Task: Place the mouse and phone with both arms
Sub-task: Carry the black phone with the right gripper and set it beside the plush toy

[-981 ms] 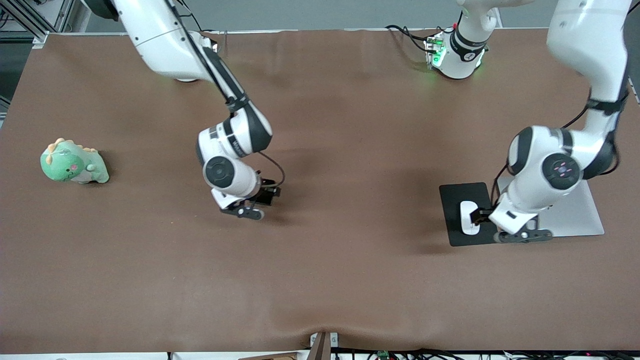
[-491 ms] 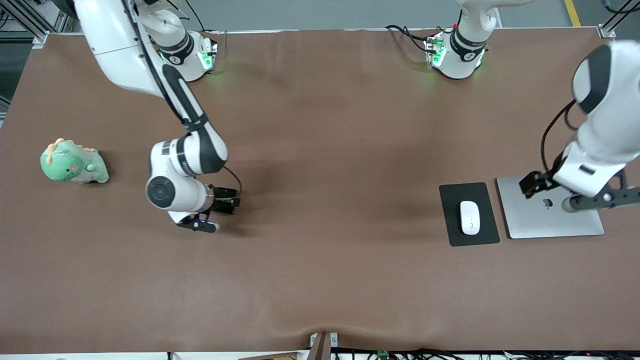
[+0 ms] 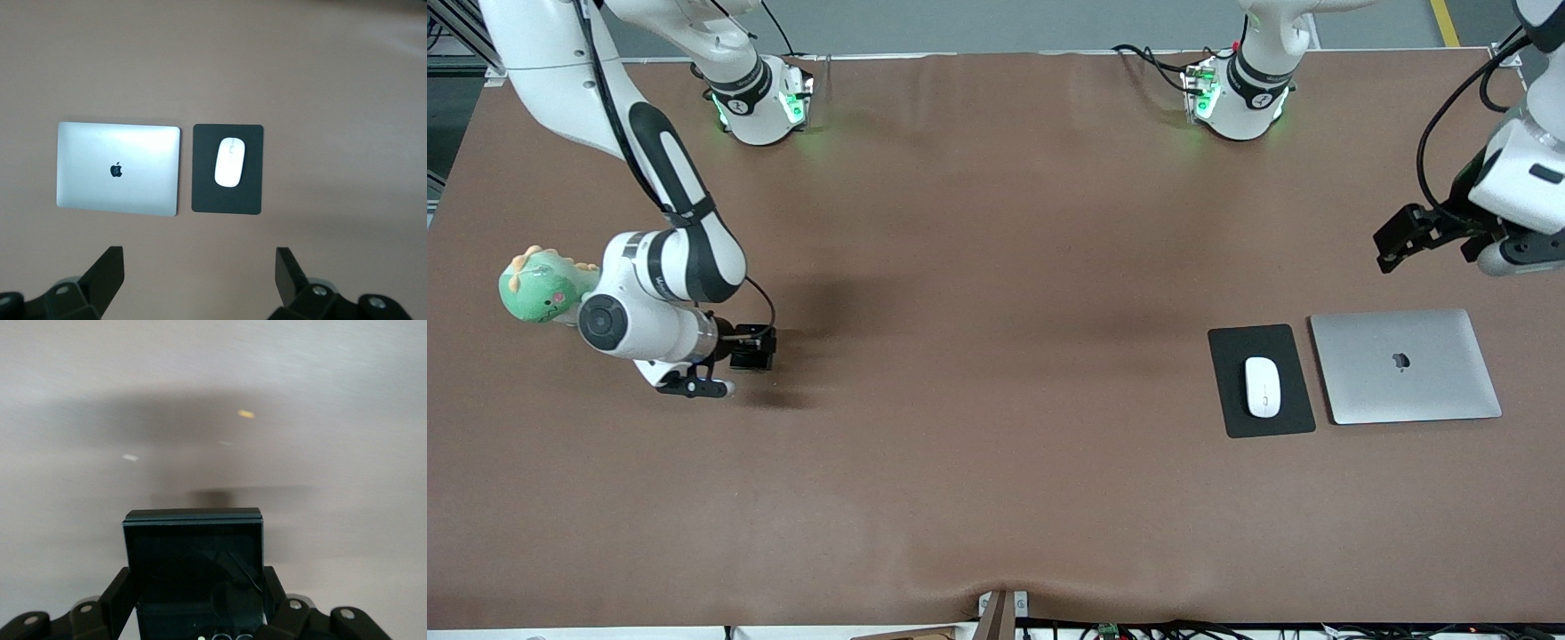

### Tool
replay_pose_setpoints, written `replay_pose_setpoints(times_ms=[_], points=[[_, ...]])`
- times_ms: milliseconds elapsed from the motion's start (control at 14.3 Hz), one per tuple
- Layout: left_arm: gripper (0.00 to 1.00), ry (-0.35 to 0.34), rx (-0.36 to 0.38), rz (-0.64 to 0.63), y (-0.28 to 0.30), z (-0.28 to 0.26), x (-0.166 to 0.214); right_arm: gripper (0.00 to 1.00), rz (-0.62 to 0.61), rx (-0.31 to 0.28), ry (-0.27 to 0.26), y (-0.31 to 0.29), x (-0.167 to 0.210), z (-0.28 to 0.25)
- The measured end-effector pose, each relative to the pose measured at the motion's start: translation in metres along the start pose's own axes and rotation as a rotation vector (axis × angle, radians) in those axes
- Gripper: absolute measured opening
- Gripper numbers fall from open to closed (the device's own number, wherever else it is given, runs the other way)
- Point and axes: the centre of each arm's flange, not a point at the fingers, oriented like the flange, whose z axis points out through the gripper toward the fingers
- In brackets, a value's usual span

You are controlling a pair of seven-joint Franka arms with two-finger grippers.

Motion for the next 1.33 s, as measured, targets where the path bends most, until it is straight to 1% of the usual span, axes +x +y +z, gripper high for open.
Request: replay_pose_setpoints(times_ms=[280,561,701,911,1262,1332], points=[[1.0,-0.045,0.007,0.025,0.01,-0.008,-0.015,0.8,-0.045,-0.005,-0.014,0.07,-0.03,0.0],[1.0,-0.054,0.002,0.026,0.0,-0.01,-0.016,0.8,-0.071,0.011,-0.024,0.114,-0.053,-0.001],[1.0,-0.055,0.001,0.025,0.0,-0.011,-0.016,0.8,-0.069,0.012,-0.025,0.121,-0.06,0.007],[1.0,-0.061,0.002,0.025,0.0,-0.01,-0.017,0.8,-0.073,0.0,0.005,0.119,-0.069,0.024],[1.0,-0.078,0.005,0.023,-0.002,-0.009,-0.018,0.8,-0.071,-0.003,-0.002,0.119,-0.075,0.042],[1.0,-0.081,0.006,0.022,-0.002,-0.008,-0.019,0.85,-0.071,-0.003,-0.005,0.119,-0.075,0.044]])
